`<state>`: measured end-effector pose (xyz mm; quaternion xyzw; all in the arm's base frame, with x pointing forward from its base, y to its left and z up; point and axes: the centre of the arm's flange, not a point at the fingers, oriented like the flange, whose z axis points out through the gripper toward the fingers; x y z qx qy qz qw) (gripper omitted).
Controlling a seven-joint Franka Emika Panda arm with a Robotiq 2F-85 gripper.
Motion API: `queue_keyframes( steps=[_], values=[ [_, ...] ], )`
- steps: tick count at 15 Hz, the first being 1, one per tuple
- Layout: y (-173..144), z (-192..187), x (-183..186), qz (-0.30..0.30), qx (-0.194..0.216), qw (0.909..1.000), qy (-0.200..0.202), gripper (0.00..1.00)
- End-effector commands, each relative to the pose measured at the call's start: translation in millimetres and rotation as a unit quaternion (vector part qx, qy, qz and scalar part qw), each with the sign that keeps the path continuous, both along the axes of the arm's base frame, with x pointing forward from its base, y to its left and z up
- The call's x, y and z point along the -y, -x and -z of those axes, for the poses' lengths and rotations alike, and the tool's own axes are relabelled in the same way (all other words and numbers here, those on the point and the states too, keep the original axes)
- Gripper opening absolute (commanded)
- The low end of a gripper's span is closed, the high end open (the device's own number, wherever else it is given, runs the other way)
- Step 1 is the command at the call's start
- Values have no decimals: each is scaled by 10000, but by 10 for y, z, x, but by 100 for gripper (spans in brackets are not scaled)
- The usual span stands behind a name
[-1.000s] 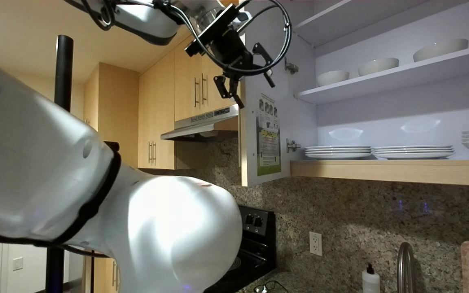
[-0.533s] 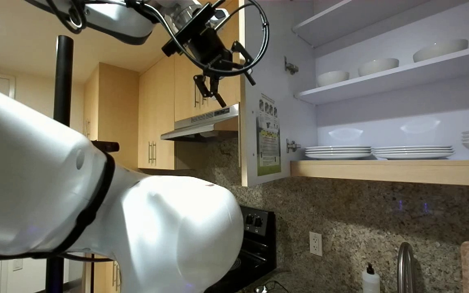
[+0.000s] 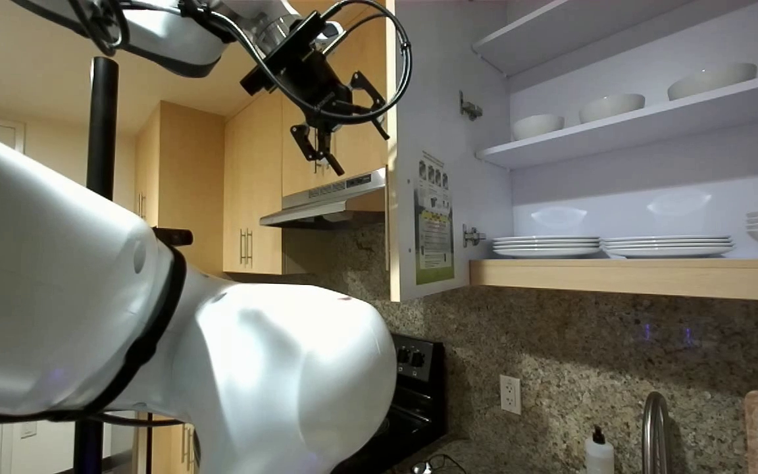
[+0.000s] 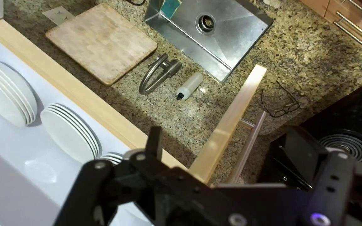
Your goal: Close the cabinet door on the left
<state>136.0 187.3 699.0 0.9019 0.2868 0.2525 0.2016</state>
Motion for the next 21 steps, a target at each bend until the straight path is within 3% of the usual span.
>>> queue_keyframes(
  steps=[1,9,15,21],
  values=[
    [51,-83,-227,-345,-65,9990,277,100],
    [-75,-237,-477,-963,-258,9922,742,100],
    [-323,-239,-731,-1421,-706,9818,1043,100],
    [-574,-212,-862,-1518,-939,9774,1133,100]
  ],
)
